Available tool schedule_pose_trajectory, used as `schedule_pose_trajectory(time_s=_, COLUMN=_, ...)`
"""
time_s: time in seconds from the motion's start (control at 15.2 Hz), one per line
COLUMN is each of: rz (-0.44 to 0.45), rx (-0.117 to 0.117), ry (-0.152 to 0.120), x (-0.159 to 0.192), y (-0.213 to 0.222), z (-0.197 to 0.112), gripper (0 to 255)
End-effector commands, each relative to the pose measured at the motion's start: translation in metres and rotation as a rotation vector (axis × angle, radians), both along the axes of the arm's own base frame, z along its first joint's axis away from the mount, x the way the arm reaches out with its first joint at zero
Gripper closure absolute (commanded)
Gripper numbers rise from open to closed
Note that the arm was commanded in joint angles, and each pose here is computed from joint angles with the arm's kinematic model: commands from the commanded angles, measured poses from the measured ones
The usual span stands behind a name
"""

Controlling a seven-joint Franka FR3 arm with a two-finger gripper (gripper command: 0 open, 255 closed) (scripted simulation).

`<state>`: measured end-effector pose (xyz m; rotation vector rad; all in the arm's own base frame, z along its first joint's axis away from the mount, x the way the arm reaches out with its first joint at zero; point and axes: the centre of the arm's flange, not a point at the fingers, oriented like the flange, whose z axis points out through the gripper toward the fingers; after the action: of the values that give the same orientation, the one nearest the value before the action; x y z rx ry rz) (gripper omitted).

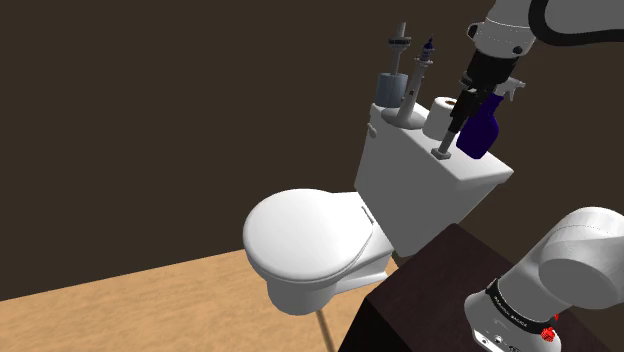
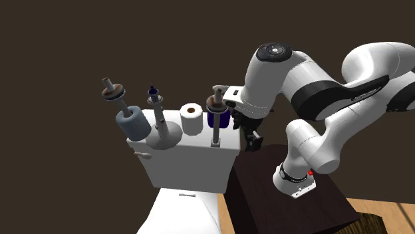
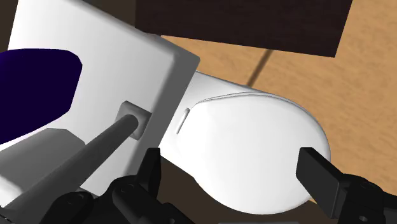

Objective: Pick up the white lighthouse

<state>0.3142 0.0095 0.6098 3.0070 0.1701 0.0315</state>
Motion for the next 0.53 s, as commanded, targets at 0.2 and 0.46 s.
schedule_pose_trajectory(time_s=0.2, rz=0.037, rx=-0.005, ry=-0.041, x=0.018, y=-0.030, z=0.002, gripper=0)
schedule_pose_trajectory(time_s=0.46, rz=0.086, rx=-0.011, ry=-0.096, x=0.044, y=-0.069, z=0.005, gripper=0)
